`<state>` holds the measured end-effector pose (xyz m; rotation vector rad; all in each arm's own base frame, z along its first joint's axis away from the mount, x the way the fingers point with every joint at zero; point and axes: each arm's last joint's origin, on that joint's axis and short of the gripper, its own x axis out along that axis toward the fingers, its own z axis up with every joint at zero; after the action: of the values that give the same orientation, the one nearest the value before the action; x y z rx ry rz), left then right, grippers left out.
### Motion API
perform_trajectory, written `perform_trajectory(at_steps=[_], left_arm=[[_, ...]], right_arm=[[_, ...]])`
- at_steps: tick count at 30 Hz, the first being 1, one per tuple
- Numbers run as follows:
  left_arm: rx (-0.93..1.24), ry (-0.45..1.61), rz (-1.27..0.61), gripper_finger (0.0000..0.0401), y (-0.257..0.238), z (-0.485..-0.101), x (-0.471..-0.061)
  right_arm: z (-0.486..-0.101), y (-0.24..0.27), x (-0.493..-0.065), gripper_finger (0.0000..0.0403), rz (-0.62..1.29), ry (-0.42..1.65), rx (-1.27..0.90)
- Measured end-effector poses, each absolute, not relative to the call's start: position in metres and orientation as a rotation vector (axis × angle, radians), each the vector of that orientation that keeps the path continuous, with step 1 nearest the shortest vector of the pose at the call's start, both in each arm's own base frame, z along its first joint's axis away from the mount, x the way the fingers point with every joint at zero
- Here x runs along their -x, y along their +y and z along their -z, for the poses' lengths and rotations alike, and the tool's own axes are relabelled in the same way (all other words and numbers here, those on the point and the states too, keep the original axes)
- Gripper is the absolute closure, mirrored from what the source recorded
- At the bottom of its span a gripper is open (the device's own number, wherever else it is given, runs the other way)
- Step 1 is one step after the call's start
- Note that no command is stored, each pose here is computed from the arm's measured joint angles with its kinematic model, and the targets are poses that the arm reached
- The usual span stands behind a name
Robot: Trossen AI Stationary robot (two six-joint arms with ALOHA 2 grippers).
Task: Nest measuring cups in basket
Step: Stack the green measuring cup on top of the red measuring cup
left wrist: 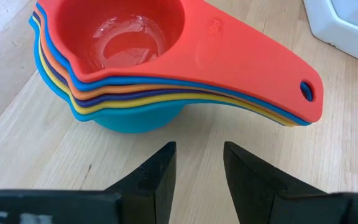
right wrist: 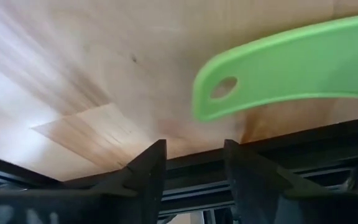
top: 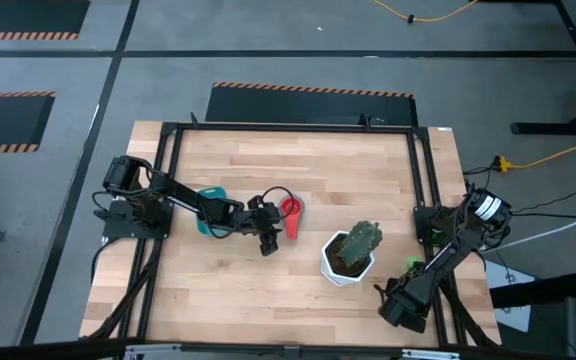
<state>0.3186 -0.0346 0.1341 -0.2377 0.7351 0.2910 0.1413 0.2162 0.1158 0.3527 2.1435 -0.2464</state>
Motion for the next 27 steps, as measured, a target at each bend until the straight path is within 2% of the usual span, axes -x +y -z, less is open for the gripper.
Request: perform_trajectory(at_steps=[8,13,27], left_arm=[[0.238,0.735,-0.291,0.0273,-0.035,-0.134,-0.319],[0.238,0.735,-0.291,0.0273,-0.035,-0.134,-0.319],[0.239,0.736,-0.290,0.0273,-0.035,-0.134,-0.319]], right_arm=[[-0.111,0.211,-0.136,0.0236,0.323,2.209,-0.415],[-0.114,0.214,-0.138,0.0236,0.267,2.211,-0.400],[-0.161,0.241,-0.158,0.0236,0.221,2.201,-0.427]])
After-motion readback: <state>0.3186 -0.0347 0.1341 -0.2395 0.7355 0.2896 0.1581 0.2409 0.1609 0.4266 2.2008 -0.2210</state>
